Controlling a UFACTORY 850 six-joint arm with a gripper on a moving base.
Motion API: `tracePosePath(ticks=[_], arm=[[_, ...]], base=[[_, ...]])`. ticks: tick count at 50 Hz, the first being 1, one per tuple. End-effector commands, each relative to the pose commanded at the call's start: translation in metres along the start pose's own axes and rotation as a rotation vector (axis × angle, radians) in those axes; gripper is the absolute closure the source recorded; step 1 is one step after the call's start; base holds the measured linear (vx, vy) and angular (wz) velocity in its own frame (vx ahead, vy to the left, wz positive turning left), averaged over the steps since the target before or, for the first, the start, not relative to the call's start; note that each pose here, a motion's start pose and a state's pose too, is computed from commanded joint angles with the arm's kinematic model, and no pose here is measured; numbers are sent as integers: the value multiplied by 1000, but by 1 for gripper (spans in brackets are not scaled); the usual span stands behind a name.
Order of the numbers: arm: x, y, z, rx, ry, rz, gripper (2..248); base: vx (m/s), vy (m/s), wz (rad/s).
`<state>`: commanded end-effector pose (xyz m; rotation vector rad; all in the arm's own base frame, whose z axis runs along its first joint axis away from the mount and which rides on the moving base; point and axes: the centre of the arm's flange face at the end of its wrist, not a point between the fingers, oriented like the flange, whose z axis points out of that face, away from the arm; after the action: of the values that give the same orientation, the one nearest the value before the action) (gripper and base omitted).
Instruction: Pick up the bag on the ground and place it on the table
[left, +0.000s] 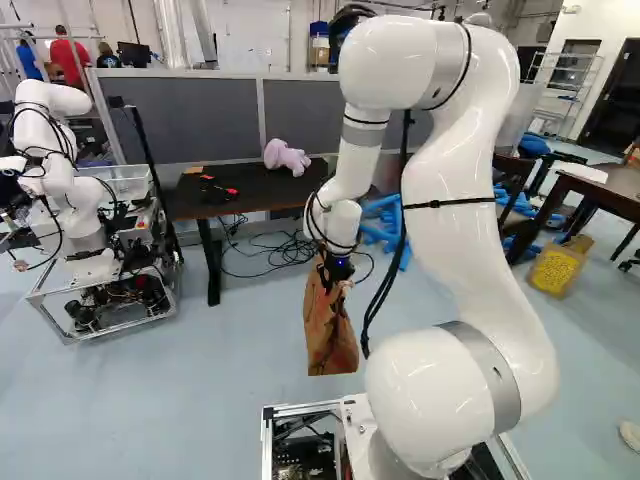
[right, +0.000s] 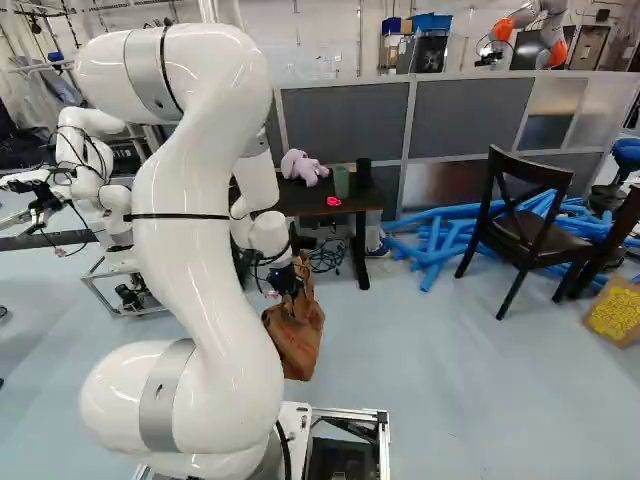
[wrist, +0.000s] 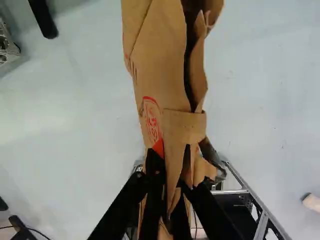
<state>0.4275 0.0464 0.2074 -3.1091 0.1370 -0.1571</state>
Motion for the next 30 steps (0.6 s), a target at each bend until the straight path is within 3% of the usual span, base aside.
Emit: tracePosePath(ticks=[30], arm=[[-16,2,-45,14,0,-1,229]], base=[[0,0,0]])
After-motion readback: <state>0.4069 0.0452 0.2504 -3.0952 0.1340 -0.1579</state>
